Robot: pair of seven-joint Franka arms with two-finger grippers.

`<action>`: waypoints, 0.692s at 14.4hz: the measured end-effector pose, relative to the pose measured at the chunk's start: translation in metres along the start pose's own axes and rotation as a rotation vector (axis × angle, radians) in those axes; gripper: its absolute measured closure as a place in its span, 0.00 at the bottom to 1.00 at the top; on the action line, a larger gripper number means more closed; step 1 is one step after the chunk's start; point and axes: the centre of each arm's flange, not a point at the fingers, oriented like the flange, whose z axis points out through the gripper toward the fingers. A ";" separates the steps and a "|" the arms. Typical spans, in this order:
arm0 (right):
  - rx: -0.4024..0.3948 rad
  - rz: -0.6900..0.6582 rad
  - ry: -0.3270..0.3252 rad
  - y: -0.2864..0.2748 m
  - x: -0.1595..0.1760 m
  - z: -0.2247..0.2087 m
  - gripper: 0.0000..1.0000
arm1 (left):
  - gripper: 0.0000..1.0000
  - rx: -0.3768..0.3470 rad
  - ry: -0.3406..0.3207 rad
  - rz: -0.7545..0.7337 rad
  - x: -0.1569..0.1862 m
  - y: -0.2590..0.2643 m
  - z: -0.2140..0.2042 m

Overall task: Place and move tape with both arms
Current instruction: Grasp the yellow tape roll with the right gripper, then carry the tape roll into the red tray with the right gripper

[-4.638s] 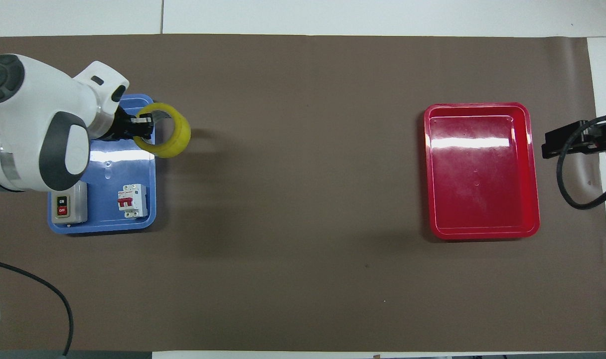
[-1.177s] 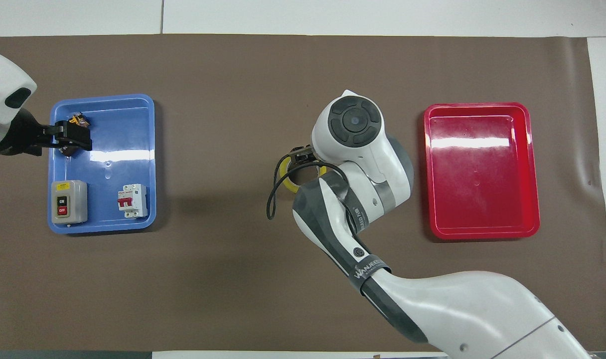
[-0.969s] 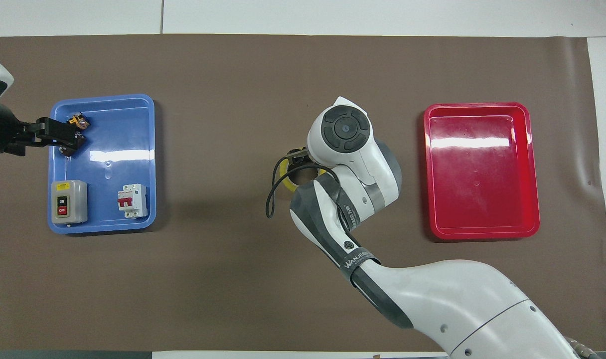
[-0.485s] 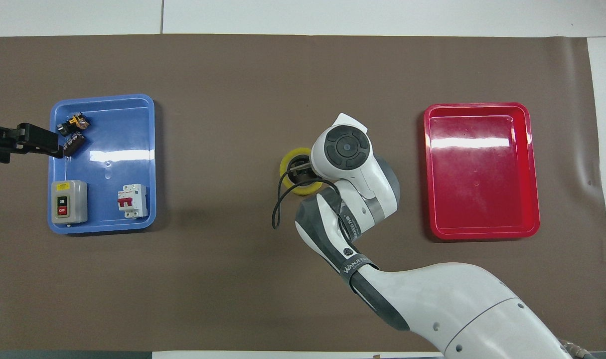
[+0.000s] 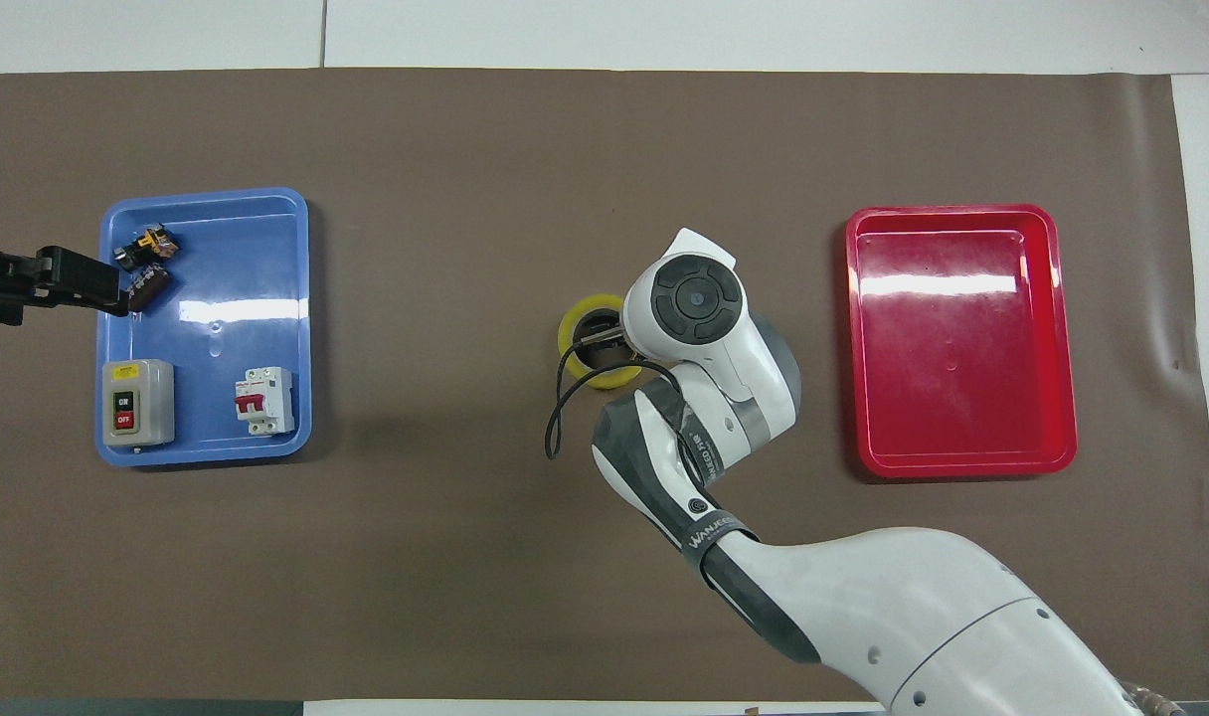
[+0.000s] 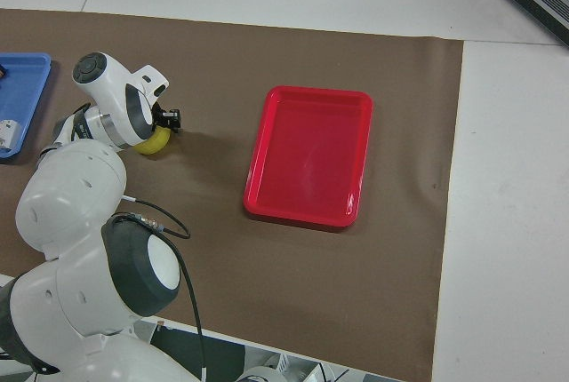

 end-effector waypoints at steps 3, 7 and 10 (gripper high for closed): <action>-0.002 0.001 -0.006 0.001 -0.001 0.000 0.78 | 0.00 -0.001 0.000 0.000 0.000 0.000 0.000; -0.026 0.006 -0.080 0.002 0.007 -0.019 0.78 | 0.00 -0.001 0.000 0.000 0.000 0.000 0.000; -0.046 0.035 -0.135 0.019 0.029 -0.076 0.78 | 0.00 -0.001 0.000 0.000 0.000 0.000 0.000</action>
